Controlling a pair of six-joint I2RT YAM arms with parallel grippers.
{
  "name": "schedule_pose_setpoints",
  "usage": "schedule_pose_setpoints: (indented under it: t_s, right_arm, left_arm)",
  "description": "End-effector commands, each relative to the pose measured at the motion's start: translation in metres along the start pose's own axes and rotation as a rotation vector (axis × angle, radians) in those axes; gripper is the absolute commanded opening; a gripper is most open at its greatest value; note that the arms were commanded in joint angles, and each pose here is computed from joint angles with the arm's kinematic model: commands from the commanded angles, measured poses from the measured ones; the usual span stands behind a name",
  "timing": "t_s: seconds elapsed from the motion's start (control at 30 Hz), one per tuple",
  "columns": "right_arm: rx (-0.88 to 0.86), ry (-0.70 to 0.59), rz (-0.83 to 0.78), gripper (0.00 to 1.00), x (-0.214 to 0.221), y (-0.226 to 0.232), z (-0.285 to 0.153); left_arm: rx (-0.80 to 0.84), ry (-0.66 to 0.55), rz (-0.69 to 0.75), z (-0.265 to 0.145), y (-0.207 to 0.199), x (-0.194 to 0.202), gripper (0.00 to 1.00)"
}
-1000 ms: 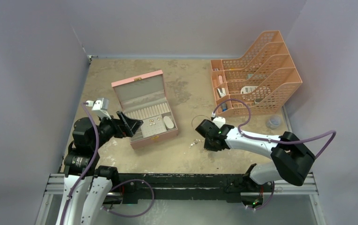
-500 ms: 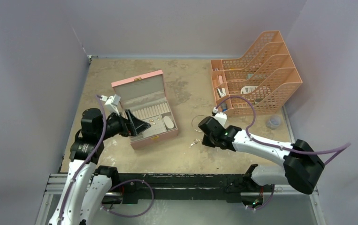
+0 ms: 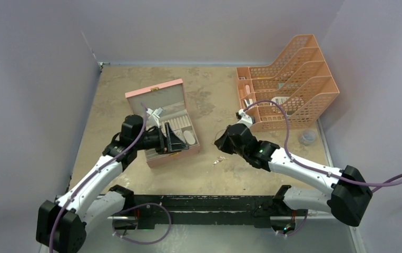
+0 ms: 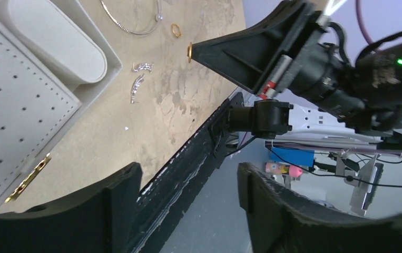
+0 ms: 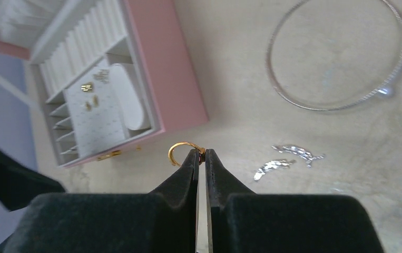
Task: Organize the mixed jewelry
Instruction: Pick up the jewelry from the center of the board.
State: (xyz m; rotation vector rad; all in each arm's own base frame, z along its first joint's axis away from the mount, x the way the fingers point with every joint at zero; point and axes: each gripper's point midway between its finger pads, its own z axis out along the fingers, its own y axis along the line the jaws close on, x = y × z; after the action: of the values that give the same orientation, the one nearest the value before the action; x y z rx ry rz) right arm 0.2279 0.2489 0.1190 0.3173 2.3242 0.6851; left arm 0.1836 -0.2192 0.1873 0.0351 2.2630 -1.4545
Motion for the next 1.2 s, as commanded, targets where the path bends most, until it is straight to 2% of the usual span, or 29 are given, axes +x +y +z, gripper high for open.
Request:
schedule_pose_setpoints:
  t_s: [0.0,0.1,0.3,0.63,0.8,0.97,1.07,1.17]
  right_arm:
    - [-0.208,-0.065,0.025,0.07,-0.030,0.061,-0.014]
    - [-0.261,-0.052,0.021,0.07,-0.031,0.077,-0.016]
    - [-0.334,-0.011,0.008,0.07,-0.029,0.097,-0.018]
    - [-0.379,0.070,-0.017,0.08,-0.013,0.104,-0.019]
    - [-0.379,0.078,-0.018,0.08,-0.010,0.102,-0.018]
    - [-0.372,0.084,-0.017,0.08,-0.009,0.102,-0.014]
    - [-0.366,0.079,-0.009,0.08,-0.010,0.102,-0.013]
    - [-0.359,0.075,-0.005,0.08,-0.011,0.101,-0.011]
  left_arm:
    - [0.064,-0.077,0.064,0.023,-0.031,-0.029,0.62]
    - [0.051,-0.094,0.098,0.041,-0.038,-0.035,0.59]
    - [0.083,-0.120,0.138,0.061,-0.045,-0.046,0.59]
    - [0.026,-0.166,0.139,0.072,-0.032,-0.056,0.46]
    - [0.049,-0.121,0.145,0.077,-0.035,-0.051,0.25]
    - [0.056,-0.106,0.159,0.075,-0.036,-0.048,0.17]
    - [0.043,-0.105,0.165,0.074,-0.033,-0.046,0.15]
    - [0.031,-0.096,0.161,0.073,-0.030,-0.043,0.20]
